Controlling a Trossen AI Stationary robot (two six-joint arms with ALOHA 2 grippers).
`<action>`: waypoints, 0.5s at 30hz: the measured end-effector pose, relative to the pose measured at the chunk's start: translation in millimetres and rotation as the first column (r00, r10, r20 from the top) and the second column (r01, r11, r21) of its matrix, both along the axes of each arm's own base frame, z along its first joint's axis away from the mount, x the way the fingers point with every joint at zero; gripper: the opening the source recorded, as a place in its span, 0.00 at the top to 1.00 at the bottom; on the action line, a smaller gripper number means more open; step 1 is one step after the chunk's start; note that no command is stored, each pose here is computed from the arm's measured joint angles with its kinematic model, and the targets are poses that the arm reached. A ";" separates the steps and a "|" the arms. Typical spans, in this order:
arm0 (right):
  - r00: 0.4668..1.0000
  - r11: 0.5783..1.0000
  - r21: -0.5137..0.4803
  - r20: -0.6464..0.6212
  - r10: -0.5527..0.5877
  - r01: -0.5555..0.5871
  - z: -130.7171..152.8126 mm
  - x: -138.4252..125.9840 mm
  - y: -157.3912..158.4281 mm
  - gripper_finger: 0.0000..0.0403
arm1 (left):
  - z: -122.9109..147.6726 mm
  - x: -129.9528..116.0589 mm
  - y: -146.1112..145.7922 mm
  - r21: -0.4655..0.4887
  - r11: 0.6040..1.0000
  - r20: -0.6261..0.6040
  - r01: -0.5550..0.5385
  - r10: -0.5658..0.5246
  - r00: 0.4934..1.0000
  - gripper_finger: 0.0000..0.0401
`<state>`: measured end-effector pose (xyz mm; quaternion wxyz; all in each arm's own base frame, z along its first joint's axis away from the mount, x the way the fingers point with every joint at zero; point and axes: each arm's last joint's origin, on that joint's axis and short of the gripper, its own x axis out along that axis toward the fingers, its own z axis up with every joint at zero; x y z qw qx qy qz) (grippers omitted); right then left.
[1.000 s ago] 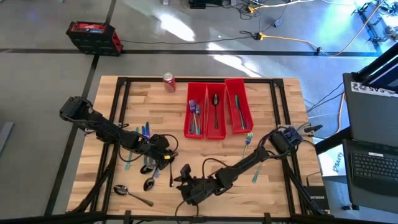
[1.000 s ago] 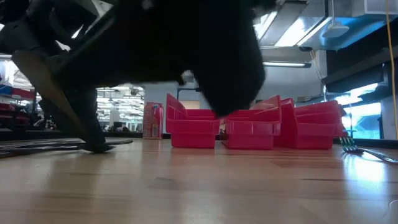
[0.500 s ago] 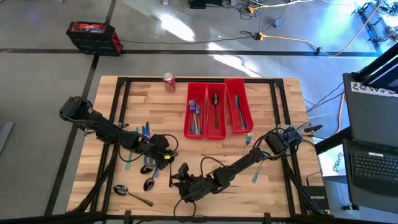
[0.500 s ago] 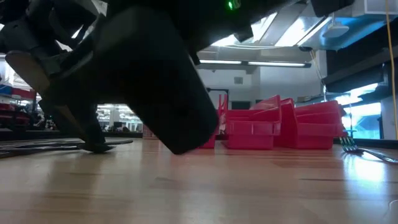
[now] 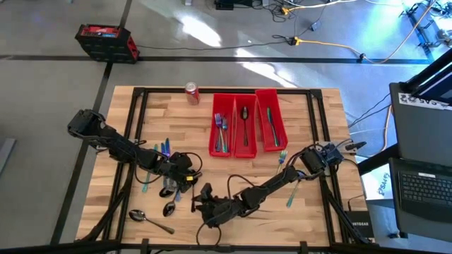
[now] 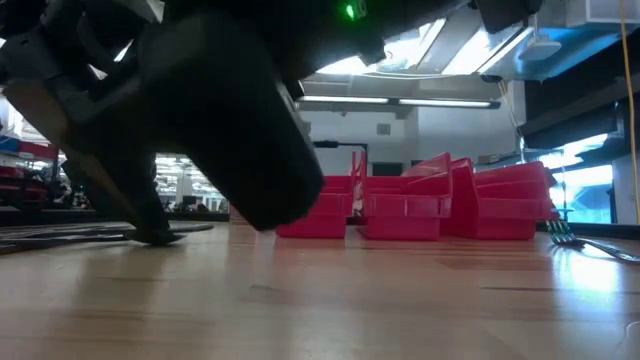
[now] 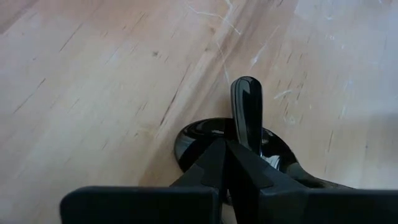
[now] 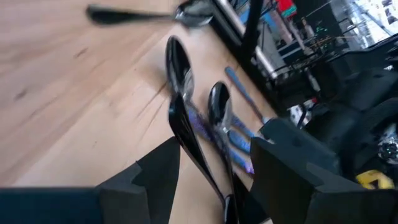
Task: Sort silverware
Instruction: Put the black spoon into the center red bin
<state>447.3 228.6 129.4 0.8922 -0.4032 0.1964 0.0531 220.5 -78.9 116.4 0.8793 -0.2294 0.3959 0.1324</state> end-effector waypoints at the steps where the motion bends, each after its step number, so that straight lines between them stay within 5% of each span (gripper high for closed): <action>1: 1.000 1.000 0.005 0.009 0.000 0.000 -0.7 0.7 0.2 0.55 | 0.0 0.0 0.0 0.001 1.000 0.000 0.000 0.000 1.000 1.00; 15: 1.000 1.000 0.016 -0.018 0.020 -0.020 -11.2 5.7 -3.5 0.55 | 0.1 0.2 0.3 0.004 1.000 0.003 -0.004 0.004 1.000 1.00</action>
